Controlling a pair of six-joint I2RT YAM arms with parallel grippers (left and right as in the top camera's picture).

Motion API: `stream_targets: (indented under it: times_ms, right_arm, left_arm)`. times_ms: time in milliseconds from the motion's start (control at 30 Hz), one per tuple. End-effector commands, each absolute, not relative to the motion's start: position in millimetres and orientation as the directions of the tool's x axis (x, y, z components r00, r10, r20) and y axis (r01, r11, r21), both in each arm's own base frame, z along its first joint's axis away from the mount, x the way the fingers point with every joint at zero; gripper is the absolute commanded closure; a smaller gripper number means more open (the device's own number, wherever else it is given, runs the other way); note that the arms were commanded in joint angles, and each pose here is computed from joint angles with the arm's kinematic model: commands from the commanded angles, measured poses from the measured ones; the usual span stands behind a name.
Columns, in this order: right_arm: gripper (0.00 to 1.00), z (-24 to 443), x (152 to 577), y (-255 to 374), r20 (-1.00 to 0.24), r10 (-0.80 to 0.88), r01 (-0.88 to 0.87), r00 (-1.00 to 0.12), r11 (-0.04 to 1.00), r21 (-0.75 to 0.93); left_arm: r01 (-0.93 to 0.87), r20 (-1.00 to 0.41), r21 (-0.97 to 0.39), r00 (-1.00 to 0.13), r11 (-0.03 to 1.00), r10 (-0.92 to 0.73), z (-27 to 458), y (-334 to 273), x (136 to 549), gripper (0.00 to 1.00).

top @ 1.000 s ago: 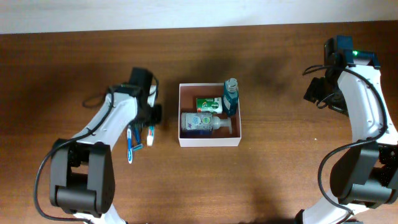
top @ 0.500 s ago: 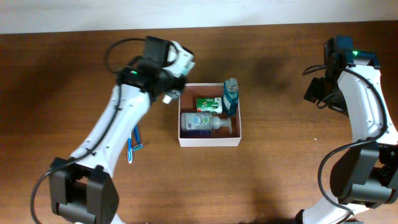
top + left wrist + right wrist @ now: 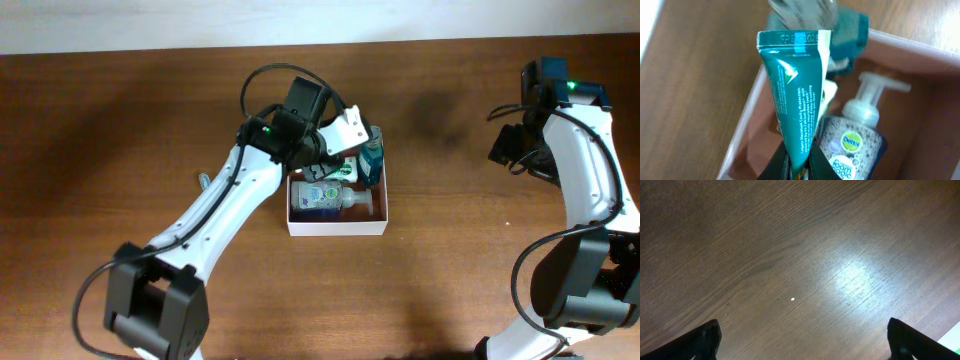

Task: Pack container
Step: 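Carry the toothpaste tube over the pink box and lower it inside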

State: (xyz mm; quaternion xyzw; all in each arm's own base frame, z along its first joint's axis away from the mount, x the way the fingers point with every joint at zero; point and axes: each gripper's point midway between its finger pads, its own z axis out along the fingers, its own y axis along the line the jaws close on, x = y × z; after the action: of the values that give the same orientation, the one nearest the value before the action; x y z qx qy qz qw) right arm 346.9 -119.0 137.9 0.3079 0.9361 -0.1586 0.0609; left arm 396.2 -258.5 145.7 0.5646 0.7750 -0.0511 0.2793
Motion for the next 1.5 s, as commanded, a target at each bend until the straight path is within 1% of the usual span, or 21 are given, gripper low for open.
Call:
stream_targets:
  times_ms: [0, 67, 467, 800, 900, 1067, 1300, 1400, 1467]
  right_arm:
    - [0.01, 139.6, 345.2, -121.8, -0.221, 0.563, 0.605, -0.796, 0.75, -0.267]
    - [0.01, 139.6, 345.2, -121.8, -0.221, 0.563, 0.605, -0.796, 0.75, -0.267]
    - [0.02, 139.6, 345.2, -121.9, -0.221, 0.563, 0.605, -0.796, 0.75, -0.267]
    - [0.01, 139.6, 345.2, -121.9, -0.221, 0.563, 0.605, -0.796, 0.75, -0.267]
    - [0.01, 139.6, 345.2, -121.8, -0.221, 0.563, 0.605, -0.796, 0.75, -0.267]
    - [0.01, 139.6, 345.2, -121.9, -0.221, 0.563, 0.605, -0.796, 0.75, -0.267]
    - [0.01, 139.6, 345.2, -121.9, -0.221, 0.563, 0.605, -0.796, 0.75, -0.267]
    - [0.01, 139.6, 345.2, -121.9, -0.221, 0.563, 0.605, -0.796, 0.75, -0.267]
    - [0.01, 139.6, 345.2, -121.9, -0.221, 0.563, 0.605, -0.796, 0.75, -0.267]
  left_arm:
    - [0.949, -0.434, 0.246, -0.073, 0.196, 0.898, 124.6, -260.9, 390.9, 1.0]
    - [0.954, -0.422, 0.241, -0.065, 0.181, 0.904, 118.1, -260.8, 390.7, 1.0]
    - [0.965, -0.391, 0.194, -0.087, 0.175, 0.916, 86.0, -261.8, 392.2, 1.0]
    - [0.96, -0.407, 0.217, -0.077, 0.178, 0.91, 84.6, -266.0, 400.3, 1.0]
    - [0.962, -0.399, 0.226, -0.054, 0.155, 0.915, 78.1, -266.4, 403.1, 1.0]
    - [0.962, -0.398, 0.224, -0.055, 0.155, 0.916, 66.2, -269.0, 407.7, 1.0]
    - [0.959, -0.4, 0.233, -0.058, 0.162, 0.915, 65.7, -267.9, 411.5, 1.0]
    - [0.958, -0.4, 0.233, -0.063, 0.168, 0.914, 65.7, -265.7, 413.0, 0.99]
    - [0.958, -0.4, 0.233, -0.065, 0.169, 0.914, 65.7, -264.9, 413.4, 0.97]
